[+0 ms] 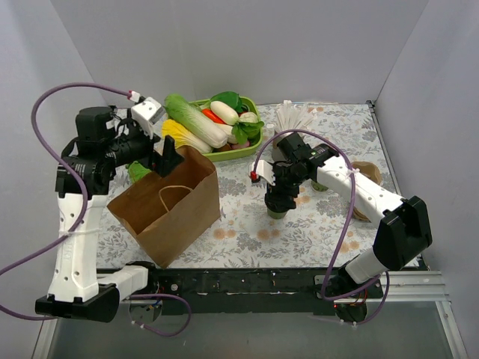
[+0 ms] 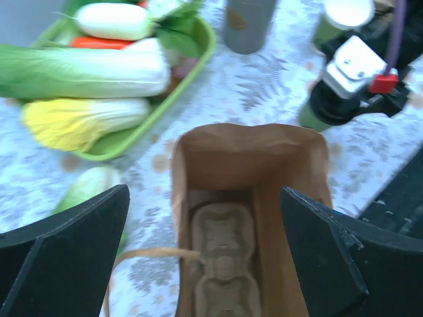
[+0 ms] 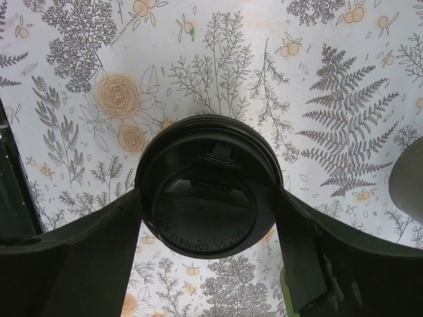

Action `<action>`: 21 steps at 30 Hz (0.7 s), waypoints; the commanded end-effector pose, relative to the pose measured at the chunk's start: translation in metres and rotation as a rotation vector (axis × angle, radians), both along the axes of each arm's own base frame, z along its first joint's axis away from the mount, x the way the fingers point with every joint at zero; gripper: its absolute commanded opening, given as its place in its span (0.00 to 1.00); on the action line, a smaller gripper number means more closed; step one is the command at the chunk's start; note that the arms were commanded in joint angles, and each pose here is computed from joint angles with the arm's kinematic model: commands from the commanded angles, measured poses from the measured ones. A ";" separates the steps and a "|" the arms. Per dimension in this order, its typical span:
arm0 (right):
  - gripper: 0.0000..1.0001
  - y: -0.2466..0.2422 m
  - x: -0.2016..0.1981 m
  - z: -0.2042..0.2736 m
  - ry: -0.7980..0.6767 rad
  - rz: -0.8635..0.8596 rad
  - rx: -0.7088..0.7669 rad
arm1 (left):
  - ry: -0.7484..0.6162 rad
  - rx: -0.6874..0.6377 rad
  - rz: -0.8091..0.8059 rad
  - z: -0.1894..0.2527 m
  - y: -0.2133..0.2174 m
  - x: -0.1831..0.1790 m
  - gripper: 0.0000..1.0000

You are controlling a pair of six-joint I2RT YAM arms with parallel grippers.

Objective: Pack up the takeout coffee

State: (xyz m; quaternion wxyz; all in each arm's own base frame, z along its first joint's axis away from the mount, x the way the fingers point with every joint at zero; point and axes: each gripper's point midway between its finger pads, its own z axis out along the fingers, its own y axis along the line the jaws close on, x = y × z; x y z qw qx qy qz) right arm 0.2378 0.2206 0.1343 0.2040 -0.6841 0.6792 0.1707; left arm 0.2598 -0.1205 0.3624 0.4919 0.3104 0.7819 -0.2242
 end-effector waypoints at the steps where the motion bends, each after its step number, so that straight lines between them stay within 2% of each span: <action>1: 0.59 -0.001 0.004 0.018 -0.024 -0.038 0.017 | -0.111 0.158 0.195 0.028 0.044 -0.009 0.98; 5: 0.58 0.002 0.008 0.018 -0.020 -0.052 0.028 | -0.168 0.262 0.320 0.044 0.075 -0.029 0.98; 9: 0.57 0.007 0.010 0.018 -0.004 -0.061 0.044 | -0.026 0.378 0.376 0.013 0.097 -0.050 0.98; 13: 0.56 0.013 0.011 0.021 0.012 -0.063 0.074 | 0.038 0.395 0.402 -0.008 0.102 -0.055 0.98; 15: 0.55 0.014 0.011 0.020 0.027 -0.064 0.080 | 0.116 0.419 0.383 -0.036 0.102 -0.056 0.98; 18: 0.54 0.015 0.007 0.022 0.040 -0.064 0.093 | 0.204 0.384 0.328 -0.062 0.089 -0.059 0.95; 21: 0.53 0.014 0.008 0.029 0.031 -0.070 0.105 | 0.261 0.383 0.293 -0.080 0.085 -0.060 0.84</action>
